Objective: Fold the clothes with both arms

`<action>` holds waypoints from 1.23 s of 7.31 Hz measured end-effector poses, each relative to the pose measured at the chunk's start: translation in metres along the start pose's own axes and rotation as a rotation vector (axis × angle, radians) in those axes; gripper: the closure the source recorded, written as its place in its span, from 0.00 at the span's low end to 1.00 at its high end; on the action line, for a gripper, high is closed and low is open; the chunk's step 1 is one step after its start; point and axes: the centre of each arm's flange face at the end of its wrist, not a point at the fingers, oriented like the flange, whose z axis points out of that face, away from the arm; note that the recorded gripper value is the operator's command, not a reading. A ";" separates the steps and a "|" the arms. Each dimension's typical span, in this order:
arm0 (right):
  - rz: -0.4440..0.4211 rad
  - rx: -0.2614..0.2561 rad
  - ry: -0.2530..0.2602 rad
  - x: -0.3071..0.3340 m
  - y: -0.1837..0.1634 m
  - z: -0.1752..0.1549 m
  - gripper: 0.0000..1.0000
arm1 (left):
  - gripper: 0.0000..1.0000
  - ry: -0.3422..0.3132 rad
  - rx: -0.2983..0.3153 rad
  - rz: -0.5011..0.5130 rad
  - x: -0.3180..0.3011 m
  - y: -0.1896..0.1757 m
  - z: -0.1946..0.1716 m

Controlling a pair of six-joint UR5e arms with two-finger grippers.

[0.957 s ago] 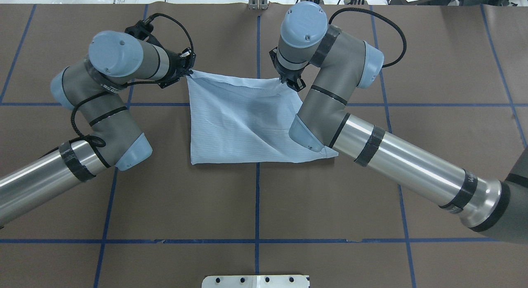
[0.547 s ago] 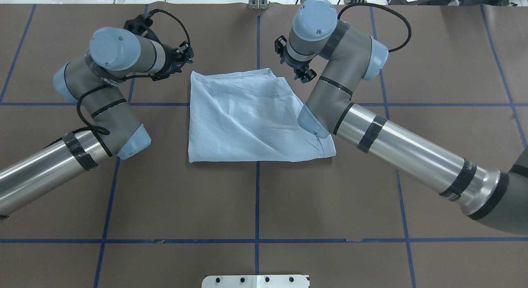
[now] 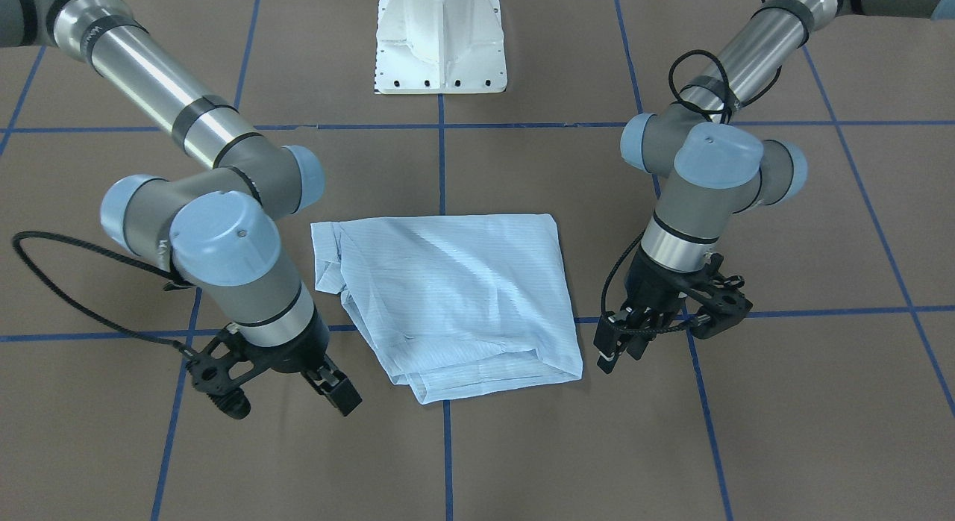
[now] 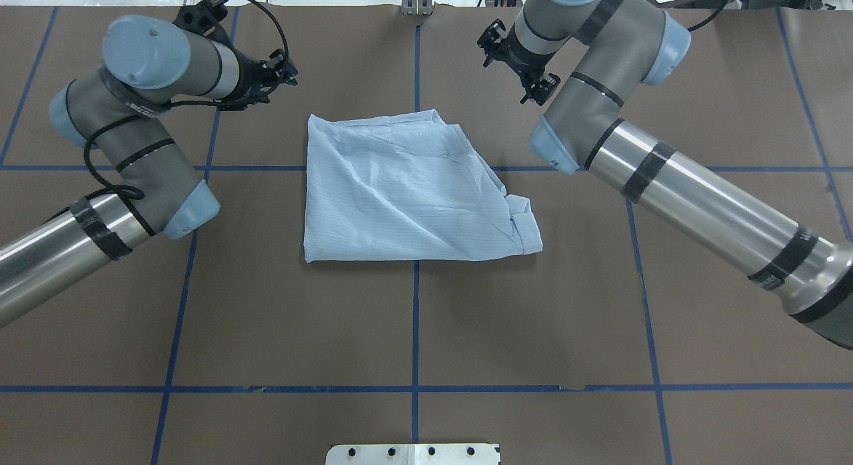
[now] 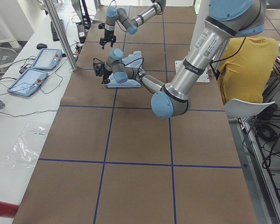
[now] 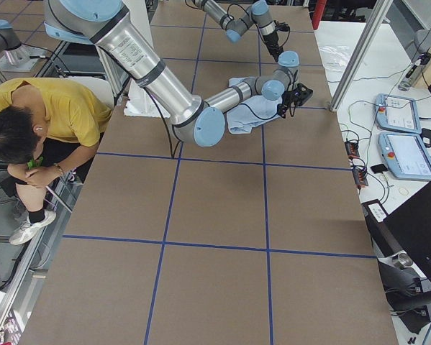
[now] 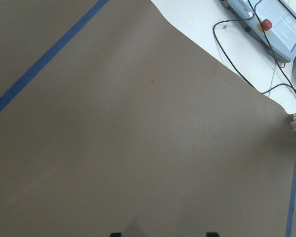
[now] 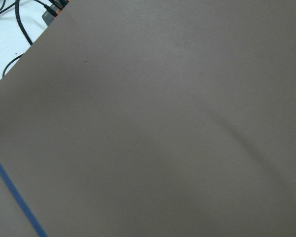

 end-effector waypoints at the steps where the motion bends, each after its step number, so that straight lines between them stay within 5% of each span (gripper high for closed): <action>1: -0.066 -0.036 0.018 0.041 -0.035 -0.011 0.00 | 0.35 0.015 -0.040 0.134 -0.029 -0.005 -0.028; 5: -0.393 -0.089 0.097 0.209 -0.135 -0.094 0.00 | 0.34 0.021 -0.116 0.590 -0.187 -0.059 -0.157; 9: -0.685 -0.070 0.137 0.431 -0.202 -0.176 0.00 | 0.27 -0.094 -0.155 0.895 -0.297 -0.127 -0.233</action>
